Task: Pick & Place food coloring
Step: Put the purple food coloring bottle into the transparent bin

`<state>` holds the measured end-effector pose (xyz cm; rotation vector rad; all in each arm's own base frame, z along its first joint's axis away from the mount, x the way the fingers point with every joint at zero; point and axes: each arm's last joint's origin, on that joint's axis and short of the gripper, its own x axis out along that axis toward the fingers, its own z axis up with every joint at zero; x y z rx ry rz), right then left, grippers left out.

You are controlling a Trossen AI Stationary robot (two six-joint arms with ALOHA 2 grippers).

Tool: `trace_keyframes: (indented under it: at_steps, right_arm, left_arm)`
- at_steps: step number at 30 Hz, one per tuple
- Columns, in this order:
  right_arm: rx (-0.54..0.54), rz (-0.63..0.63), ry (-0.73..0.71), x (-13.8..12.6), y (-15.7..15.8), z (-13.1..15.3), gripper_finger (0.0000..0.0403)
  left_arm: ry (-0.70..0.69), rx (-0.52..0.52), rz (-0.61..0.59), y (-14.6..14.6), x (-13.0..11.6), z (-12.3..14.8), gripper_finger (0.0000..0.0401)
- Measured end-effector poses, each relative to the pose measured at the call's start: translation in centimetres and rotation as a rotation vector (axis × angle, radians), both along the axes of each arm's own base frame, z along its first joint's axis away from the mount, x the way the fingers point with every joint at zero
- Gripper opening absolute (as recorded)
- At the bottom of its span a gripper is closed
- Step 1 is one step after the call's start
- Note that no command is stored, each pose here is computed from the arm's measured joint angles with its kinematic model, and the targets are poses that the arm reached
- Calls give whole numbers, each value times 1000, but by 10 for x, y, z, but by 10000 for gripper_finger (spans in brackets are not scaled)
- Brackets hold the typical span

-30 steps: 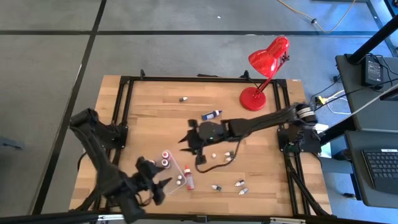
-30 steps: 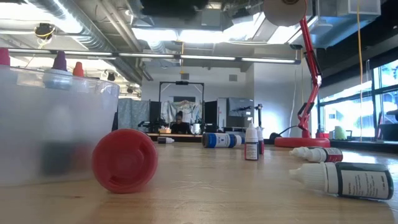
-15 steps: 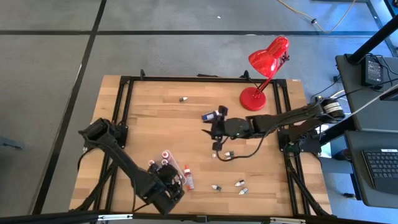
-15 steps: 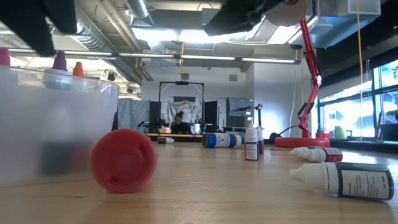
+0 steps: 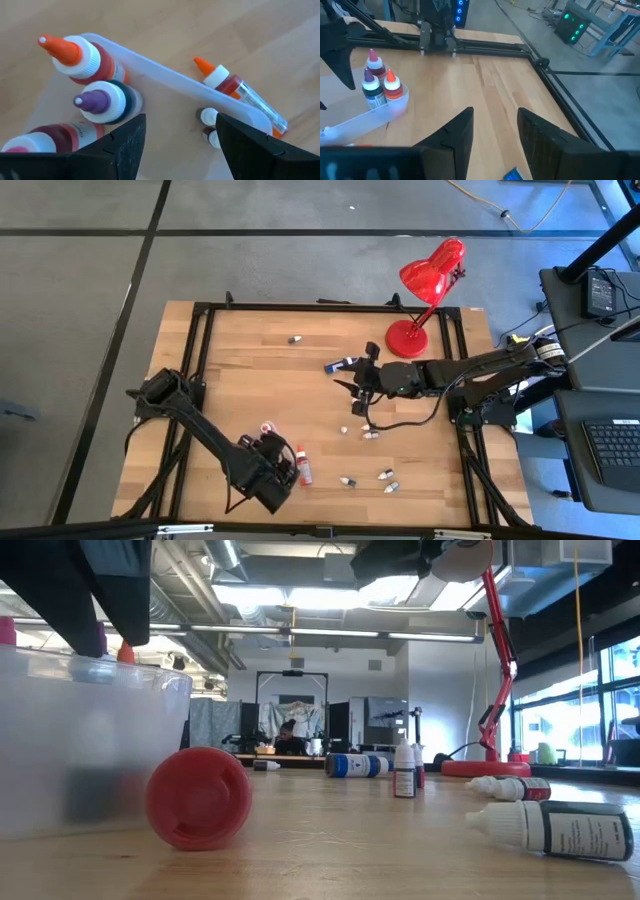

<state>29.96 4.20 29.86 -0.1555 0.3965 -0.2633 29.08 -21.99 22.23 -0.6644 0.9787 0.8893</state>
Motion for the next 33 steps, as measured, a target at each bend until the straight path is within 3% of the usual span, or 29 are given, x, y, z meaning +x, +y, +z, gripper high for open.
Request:
trace_keyframes:
  at_steps: [23, 28, 33]
  right_arm:
    - [-9, 3, 15, 0, 0, -1, 155]
    - [-8, 3, 13, 0, 0, -1, 155]
    - [20, 34, 6, -3, 0, 2, 155]
  left_arm:
    - [77, 35, 94, 15, -12, -35, 231]
    - [77, 55, 82, 16, -13, -33, 234]
    - [14, 55, 20, 16, -12, -7, 231]
